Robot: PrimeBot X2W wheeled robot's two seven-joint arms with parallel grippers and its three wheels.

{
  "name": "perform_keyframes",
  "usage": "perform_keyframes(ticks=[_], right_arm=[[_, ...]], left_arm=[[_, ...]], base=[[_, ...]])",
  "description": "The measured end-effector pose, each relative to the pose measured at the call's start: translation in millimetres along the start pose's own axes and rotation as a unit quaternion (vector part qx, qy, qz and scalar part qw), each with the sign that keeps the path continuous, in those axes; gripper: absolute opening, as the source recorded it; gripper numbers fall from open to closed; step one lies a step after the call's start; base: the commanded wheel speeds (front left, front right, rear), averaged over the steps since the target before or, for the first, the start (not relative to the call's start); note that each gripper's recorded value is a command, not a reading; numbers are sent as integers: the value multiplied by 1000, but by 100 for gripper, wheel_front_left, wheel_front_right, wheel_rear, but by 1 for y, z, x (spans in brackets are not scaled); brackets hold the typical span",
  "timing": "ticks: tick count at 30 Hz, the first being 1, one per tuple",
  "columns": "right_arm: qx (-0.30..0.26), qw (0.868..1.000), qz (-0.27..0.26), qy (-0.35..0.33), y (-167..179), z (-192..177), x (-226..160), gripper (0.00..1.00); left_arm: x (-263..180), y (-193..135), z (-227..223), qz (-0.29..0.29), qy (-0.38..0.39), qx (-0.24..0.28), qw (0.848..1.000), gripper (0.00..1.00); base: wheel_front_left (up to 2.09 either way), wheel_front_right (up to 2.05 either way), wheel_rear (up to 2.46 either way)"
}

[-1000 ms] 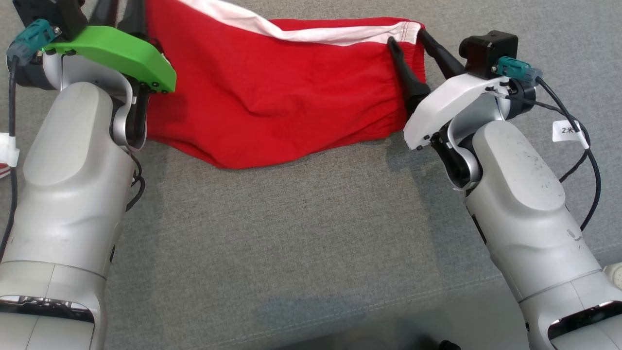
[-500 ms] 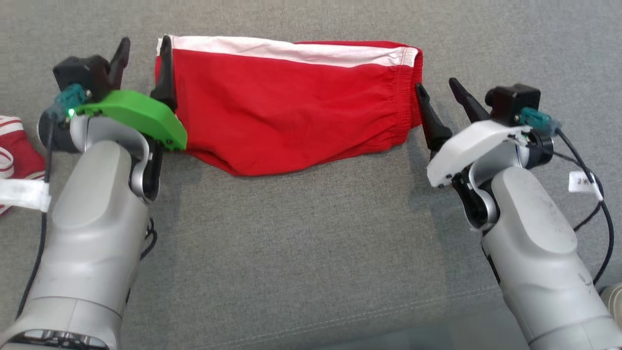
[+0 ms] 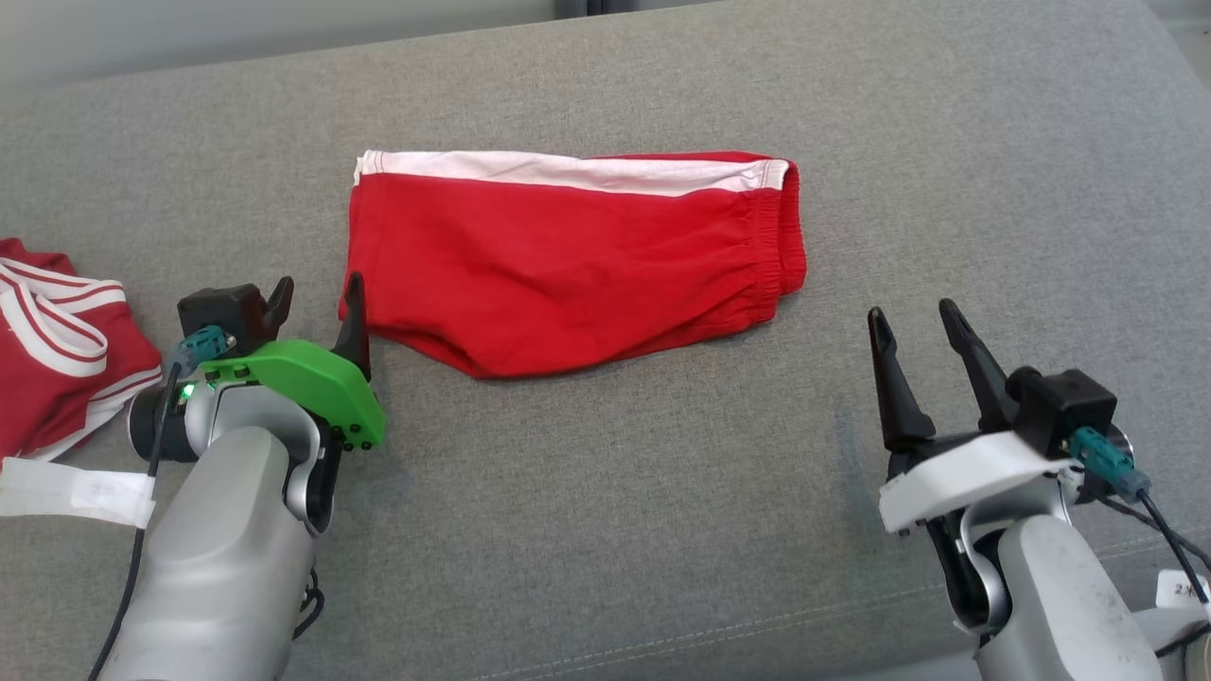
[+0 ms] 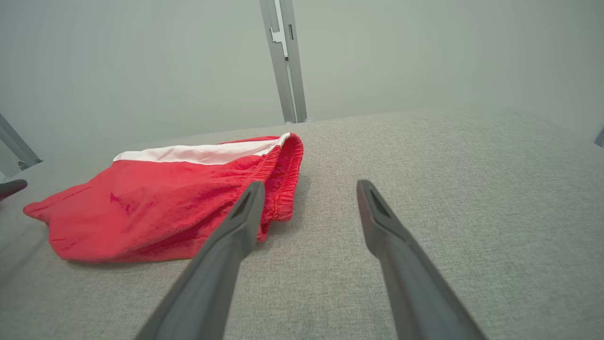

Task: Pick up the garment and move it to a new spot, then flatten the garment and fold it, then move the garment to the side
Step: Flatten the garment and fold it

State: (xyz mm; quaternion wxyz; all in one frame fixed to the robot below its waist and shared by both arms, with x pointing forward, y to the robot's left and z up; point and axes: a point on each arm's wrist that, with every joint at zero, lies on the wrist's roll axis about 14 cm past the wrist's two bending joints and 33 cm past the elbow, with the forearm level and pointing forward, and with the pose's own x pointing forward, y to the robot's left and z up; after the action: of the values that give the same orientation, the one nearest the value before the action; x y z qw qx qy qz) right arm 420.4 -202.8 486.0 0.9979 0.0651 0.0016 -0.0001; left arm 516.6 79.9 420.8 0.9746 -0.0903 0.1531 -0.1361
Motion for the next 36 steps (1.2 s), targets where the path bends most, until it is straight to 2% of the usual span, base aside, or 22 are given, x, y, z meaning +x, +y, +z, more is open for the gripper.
perform_keyframes(ticks=[7, 13, 23, 24, 25, 27, 28, 30, 32, 33, 36], right_arm=[[19, 1000, -13, 8, -4, -7, -28, 100], [-1, 1000, -14, 13, -4, -12, -35, 100], [-5, 998, -44, 34, -22, -27, -50, 100], [-6, 998, -45, 33, -22, -27, -49, 100], [-6, 998, -44, 32, -22, -26, -49, 100], [-7, 999, -42, 28, -21, -24, -48, 100], [-8, 999, -42, 27, -21, -24, -48, 100], [-9, 999, -41, 24, -21, -22, -48, 100], [-9, 999, -40, 21, -20, -20, -47, 100], [-9, 999, -39, 20, -20, -20, -47, 100], [-9, 999, -37, 16, -18, -18, -47, 100]], left_arm=[[2, -2, -15, 2, 36, -17, 999, 100], [14, 6, -34, 18, 78, -14, 997, 100], [25, 1, -63, 9, 139, -21, 990, 100], [25, 1, -64, 9, 142, -20, 990, 78], [25, 1, -66, 9, 147, -21, 989, 61], [24, -1, -66, 4, 154, -20, 988, 32], [23, -3, -68, 2, 159, -20, 987, 24], [21, -8, -69, -7, 166, -19, 986, 18], [18, -14, -72, -15, 173, -22, 985, 18], [17, -17, -73, -18, 173, -25, 984, 24], [14, -24, -74, -22, 170, -31, 985, 19]], base=[[0, 0, 0], [0, 0, 0], [0, 0, 0], [0, 0, 0], [0, 0, 0], [0, 0, 0], [0, 0, 0], [0, 0, 0], [0, 0, 0], [0, 0, 0], [0, 0, 0]])
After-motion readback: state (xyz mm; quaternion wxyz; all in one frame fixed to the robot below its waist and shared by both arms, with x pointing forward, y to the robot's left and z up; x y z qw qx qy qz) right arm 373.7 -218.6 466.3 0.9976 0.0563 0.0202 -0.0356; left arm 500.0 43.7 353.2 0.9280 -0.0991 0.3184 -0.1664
